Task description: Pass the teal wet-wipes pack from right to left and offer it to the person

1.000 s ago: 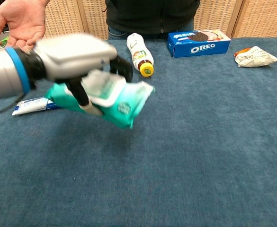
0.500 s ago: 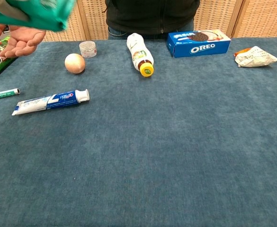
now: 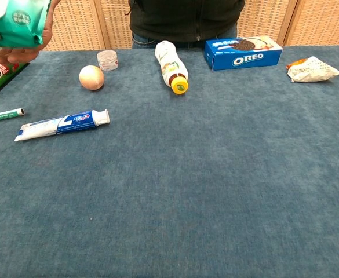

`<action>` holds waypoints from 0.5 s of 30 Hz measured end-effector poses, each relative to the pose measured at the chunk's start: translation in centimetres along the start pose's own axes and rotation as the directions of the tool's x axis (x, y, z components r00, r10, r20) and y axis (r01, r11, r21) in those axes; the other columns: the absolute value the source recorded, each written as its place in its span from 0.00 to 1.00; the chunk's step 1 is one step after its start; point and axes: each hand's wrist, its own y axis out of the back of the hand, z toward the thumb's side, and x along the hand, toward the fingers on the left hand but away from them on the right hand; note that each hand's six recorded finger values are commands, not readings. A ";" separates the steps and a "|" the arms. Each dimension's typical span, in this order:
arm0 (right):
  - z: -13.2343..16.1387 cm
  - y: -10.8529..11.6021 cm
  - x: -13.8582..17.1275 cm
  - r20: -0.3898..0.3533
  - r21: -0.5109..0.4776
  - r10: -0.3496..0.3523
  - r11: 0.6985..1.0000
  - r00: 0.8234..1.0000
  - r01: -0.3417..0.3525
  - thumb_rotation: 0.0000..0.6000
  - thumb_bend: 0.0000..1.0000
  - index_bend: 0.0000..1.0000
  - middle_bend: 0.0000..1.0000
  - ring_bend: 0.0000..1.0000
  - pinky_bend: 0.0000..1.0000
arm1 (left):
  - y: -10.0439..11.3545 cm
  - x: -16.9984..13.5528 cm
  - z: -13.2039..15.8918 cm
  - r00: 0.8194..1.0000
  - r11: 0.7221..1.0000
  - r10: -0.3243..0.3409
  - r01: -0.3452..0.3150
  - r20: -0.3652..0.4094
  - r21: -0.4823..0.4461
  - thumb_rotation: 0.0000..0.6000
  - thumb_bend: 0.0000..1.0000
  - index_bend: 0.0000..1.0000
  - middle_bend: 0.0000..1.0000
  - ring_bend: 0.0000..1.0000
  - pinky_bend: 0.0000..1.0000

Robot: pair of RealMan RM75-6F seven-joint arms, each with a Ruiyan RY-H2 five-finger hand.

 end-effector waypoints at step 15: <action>-0.2 0.1 -0.1 0.007 -0.010 0.002 1.000 1.000 -0.002 1.00 0.00 0.00 0.00 0.00 0.11 | -0.6 1.1 -0.8 0.996 0.988 0.021 -0.033 -0.082 -0.149 1.00 0.00 0.04 0.00 0.00 0.01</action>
